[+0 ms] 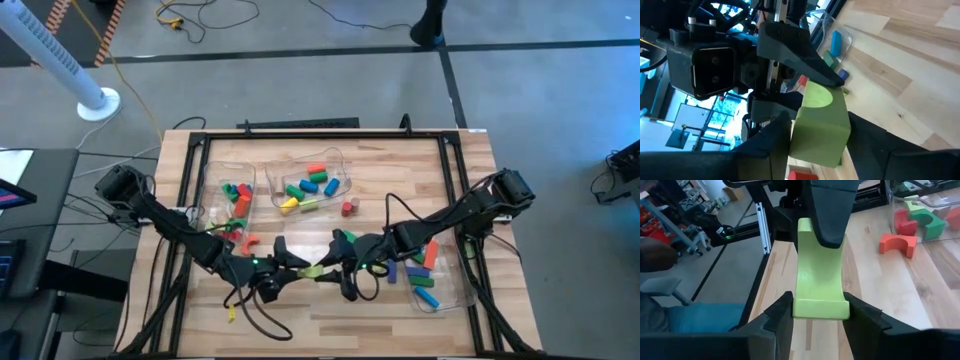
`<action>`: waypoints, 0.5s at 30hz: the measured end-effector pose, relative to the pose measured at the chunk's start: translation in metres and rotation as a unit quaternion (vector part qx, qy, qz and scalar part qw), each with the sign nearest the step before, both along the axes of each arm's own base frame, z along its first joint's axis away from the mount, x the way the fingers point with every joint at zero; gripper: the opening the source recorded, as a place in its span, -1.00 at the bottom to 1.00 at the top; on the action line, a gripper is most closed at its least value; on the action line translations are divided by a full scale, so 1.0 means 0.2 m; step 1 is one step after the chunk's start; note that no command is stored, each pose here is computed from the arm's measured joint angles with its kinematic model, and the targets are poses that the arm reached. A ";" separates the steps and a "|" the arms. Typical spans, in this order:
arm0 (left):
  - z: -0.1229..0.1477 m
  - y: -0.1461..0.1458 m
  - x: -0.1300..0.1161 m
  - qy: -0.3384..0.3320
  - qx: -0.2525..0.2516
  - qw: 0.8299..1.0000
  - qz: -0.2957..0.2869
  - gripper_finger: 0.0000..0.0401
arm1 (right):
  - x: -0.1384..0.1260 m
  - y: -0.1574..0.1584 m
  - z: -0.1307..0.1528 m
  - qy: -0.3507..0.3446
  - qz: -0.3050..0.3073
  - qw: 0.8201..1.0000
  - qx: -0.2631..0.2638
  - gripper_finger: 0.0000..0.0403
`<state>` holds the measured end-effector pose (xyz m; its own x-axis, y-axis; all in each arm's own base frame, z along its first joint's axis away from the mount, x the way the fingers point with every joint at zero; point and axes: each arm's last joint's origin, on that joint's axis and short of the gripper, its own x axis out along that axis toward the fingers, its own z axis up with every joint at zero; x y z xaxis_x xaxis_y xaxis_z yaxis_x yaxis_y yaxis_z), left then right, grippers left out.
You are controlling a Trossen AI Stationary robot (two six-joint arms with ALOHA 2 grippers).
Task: Sort blocks by size
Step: Put the light green arch block into the top transparent bin
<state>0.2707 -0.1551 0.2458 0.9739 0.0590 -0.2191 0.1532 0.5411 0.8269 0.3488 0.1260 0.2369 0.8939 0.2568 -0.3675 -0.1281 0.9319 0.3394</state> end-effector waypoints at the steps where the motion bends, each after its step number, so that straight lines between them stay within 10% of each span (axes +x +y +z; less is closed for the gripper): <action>1: 0.00 0.00 0.00 0.000 0.001 1.000 0.000 -0.18 | 0.00 0.00 0.00 0.000 0.000 1.000 0.002 -0.14; 15: 0.00 0.00 0.00 0.000 0.003 1.000 0.008 -0.28 | 0.00 0.00 0.00 -0.001 0.002 1.000 -0.001 -0.09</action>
<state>0.2704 -0.1548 0.2456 0.9730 0.0757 -0.2180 0.1441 0.5389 0.8300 0.3487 0.1266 0.2370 0.8936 0.2588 -0.3667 -0.1319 0.9324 0.3365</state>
